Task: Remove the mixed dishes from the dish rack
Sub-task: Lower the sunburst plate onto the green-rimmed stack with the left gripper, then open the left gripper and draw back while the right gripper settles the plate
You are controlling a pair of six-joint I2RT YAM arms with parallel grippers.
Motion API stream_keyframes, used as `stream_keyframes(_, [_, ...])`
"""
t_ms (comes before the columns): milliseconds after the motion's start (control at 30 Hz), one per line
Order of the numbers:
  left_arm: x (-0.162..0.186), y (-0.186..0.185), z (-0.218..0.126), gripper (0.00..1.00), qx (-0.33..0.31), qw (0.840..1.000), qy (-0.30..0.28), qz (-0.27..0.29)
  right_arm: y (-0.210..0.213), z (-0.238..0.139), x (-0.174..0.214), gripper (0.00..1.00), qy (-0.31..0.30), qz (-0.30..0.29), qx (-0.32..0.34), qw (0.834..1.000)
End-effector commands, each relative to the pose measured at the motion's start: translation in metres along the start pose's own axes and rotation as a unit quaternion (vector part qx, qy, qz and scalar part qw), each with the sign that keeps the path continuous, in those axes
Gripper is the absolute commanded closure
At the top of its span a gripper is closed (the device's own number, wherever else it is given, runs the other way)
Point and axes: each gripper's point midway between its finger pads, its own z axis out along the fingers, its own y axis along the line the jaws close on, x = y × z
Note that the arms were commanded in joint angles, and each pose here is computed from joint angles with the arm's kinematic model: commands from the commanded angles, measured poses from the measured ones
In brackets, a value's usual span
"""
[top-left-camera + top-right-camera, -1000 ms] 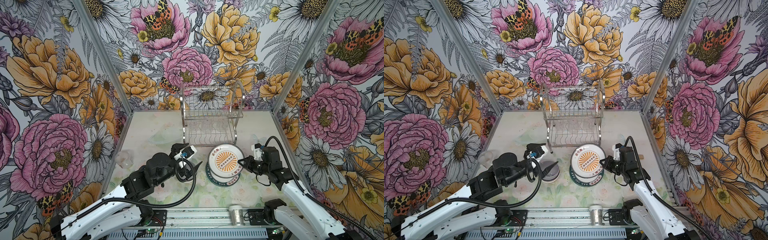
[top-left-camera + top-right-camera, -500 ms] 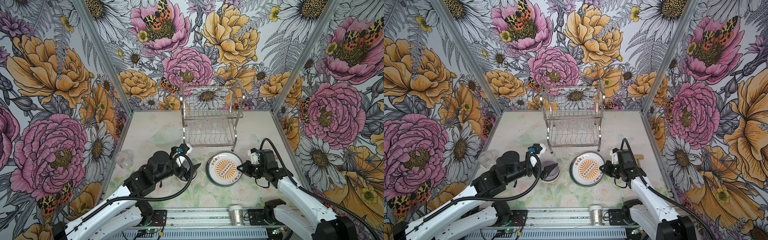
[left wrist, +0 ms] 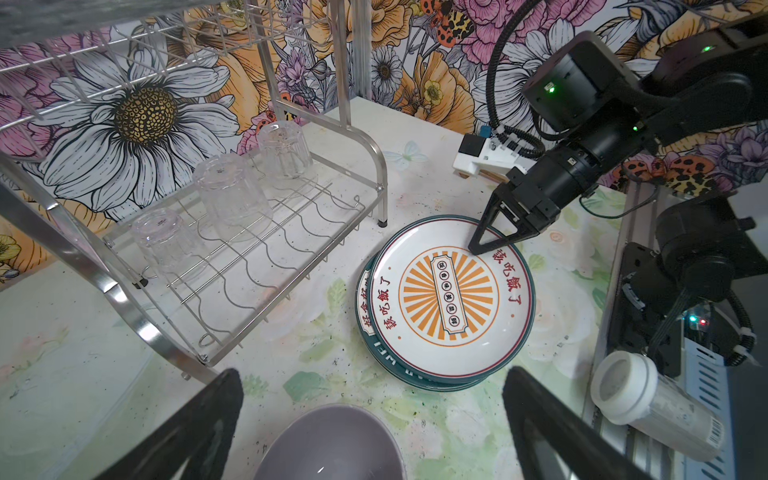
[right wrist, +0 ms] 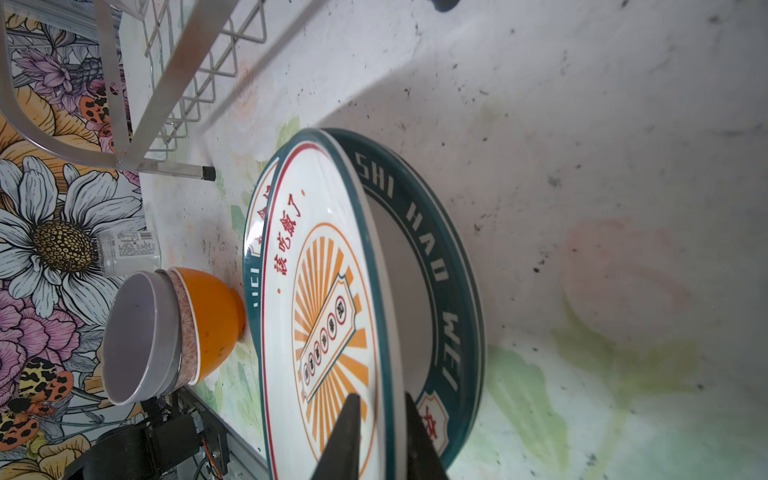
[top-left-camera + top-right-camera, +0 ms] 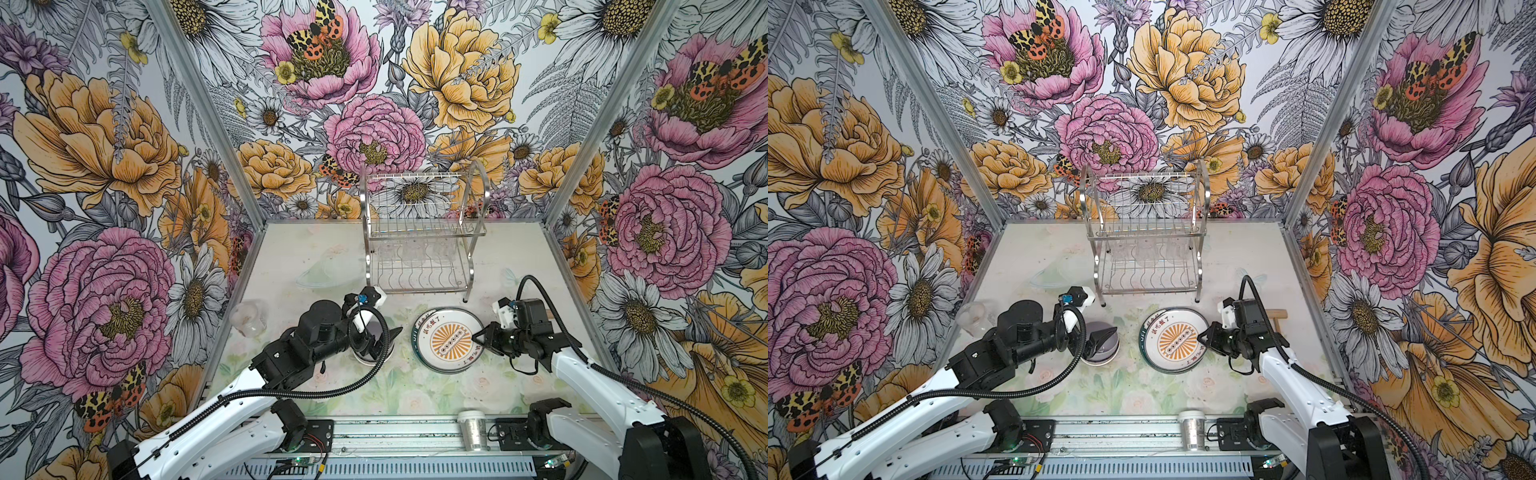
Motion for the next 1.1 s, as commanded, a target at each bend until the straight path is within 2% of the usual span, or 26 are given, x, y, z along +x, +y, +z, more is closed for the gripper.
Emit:
stream_keyframes(0, [-0.005,0.003,-0.003,0.01,-0.006,1.0,-0.01,-0.008,0.009,-0.001,-0.007,0.78,-0.008,-0.019,-0.02,1.0])
stream_keyframes(133, [-0.007,0.006,-0.005,0.01,-0.012,1.0,-0.015,-0.005,0.008,0.0,-0.007,0.74,-0.006,-0.018,-0.018,1.0])
stream_keyframes(500, [-0.006,0.006,-0.003,0.01,-0.012,1.0,-0.011,-0.004,0.009,0.001,-0.009,0.56,-0.003,-0.011,-0.015,1.0])
stream_keyframes(700, [-0.006,0.008,-0.003,0.01,-0.014,1.0,-0.011,-0.004,0.006,0.002,-0.011,0.51,0.005,-0.002,-0.002,1.0])
stream_keyframes(1067, [-0.004,0.009,-0.002,0.01,-0.016,1.0,-0.007,-0.006,-0.006,-0.011,-0.021,0.47,0.003,-0.02,0.074,0.997])
